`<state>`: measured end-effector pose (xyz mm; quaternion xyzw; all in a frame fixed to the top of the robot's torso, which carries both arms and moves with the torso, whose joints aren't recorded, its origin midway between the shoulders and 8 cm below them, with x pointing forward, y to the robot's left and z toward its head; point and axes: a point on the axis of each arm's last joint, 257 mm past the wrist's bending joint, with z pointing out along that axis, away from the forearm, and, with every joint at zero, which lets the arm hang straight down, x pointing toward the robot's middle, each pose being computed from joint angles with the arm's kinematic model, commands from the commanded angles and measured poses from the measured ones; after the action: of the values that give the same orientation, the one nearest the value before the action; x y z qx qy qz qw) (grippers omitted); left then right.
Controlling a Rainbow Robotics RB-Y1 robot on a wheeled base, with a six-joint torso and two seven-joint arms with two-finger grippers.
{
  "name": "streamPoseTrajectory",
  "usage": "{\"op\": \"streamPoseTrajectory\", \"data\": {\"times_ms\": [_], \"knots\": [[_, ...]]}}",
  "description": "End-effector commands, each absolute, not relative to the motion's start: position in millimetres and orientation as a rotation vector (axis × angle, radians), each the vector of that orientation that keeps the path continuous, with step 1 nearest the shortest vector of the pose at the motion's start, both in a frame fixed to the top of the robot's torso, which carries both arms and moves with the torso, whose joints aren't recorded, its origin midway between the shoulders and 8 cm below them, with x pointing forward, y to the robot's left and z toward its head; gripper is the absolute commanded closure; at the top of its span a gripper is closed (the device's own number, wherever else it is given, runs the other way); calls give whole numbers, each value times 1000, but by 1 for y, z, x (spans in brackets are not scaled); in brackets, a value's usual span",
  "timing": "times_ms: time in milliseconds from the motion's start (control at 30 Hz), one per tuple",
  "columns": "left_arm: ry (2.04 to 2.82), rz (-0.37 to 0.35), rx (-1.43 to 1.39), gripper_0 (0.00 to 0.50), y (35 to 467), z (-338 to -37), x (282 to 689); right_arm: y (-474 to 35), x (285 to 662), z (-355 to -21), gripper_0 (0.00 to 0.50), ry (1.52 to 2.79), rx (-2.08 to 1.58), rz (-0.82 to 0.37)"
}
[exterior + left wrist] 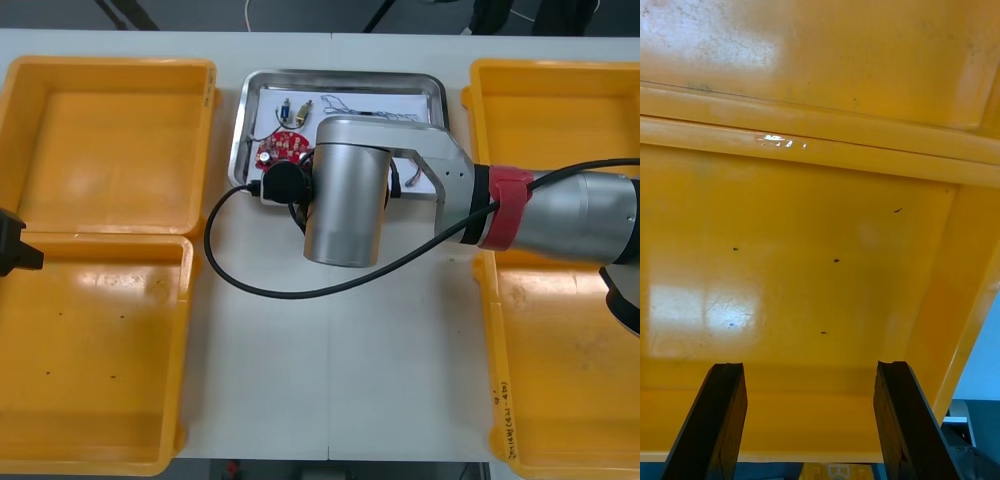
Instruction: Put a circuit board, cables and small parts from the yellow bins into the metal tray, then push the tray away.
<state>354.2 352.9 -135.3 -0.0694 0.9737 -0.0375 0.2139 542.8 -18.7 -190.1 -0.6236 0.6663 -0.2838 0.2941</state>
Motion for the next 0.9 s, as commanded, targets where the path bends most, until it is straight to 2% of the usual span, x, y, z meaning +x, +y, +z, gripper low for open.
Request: {"op": "streamPoseTrajectory", "data": {"times_ms": [33,900], "knots": [[2681,-30,-115,0,365,-124,351,7,553,-159,491,1649,-1698,-790],[2681,-30,-115,0,365,-124,351,14,607,-125,489,1545,-1645,-788]]}}
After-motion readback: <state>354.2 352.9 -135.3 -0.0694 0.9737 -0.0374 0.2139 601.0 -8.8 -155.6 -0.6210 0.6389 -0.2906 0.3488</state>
